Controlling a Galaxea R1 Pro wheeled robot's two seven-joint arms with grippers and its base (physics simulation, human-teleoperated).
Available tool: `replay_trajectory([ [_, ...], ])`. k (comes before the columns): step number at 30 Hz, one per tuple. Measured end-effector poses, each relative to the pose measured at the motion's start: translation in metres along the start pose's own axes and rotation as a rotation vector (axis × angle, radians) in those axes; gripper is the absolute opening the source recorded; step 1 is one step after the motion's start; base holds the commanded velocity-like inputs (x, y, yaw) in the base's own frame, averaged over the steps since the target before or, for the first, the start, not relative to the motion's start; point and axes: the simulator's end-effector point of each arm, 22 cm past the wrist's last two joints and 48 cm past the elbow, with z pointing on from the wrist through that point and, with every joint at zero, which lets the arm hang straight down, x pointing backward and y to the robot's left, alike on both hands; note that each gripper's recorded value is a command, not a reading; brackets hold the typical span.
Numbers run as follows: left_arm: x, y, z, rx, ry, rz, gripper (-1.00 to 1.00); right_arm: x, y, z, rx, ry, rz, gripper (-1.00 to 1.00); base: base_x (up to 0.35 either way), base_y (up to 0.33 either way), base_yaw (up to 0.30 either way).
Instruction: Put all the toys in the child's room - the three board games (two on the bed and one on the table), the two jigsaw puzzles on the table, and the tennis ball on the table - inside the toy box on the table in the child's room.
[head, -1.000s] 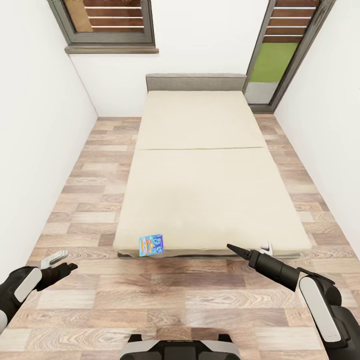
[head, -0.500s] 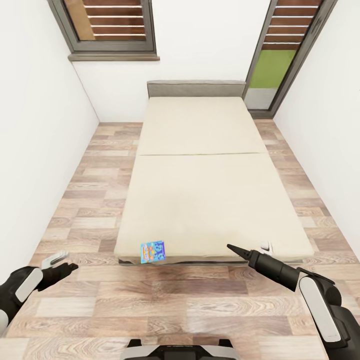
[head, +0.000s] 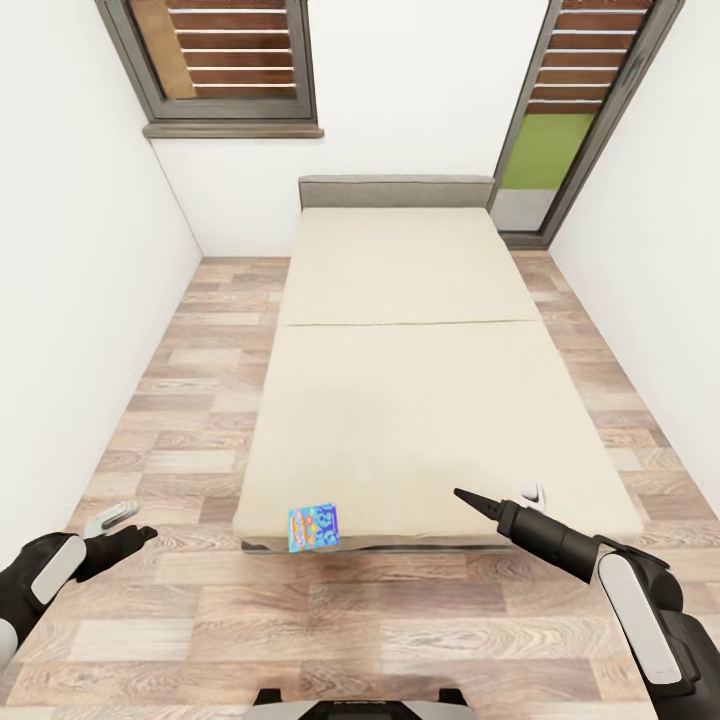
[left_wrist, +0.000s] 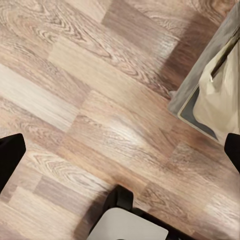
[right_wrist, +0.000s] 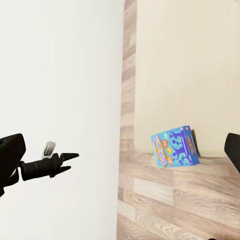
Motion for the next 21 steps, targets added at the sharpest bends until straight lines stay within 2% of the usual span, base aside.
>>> replay_trajectory([
  [6, -0.004, -0.002, -0.004, 0.005, -0.008, -0.001, 1.0, -0.003, 0.004, -0.001, -0.004, -0.005, -0.007, 1.0, 0.013, 0.007, 0.0],
  [14, -0.008, -0.004, -0.009, 0.012, -0.019, -0.002, 1.0, -0.006, 0.01, -0.003, -0.011, -0.012, -0.016, 1.0, 0.002, 0.129, 0.0],
  [21, -0.013, -0.006, -0.013, 0.018, -0.029, -0.004, 1.0, -0.009, 0.015, -0.005, -0.016, -0.018, -0.025, 1.0, 0.0, 0.03, 0.0],
])
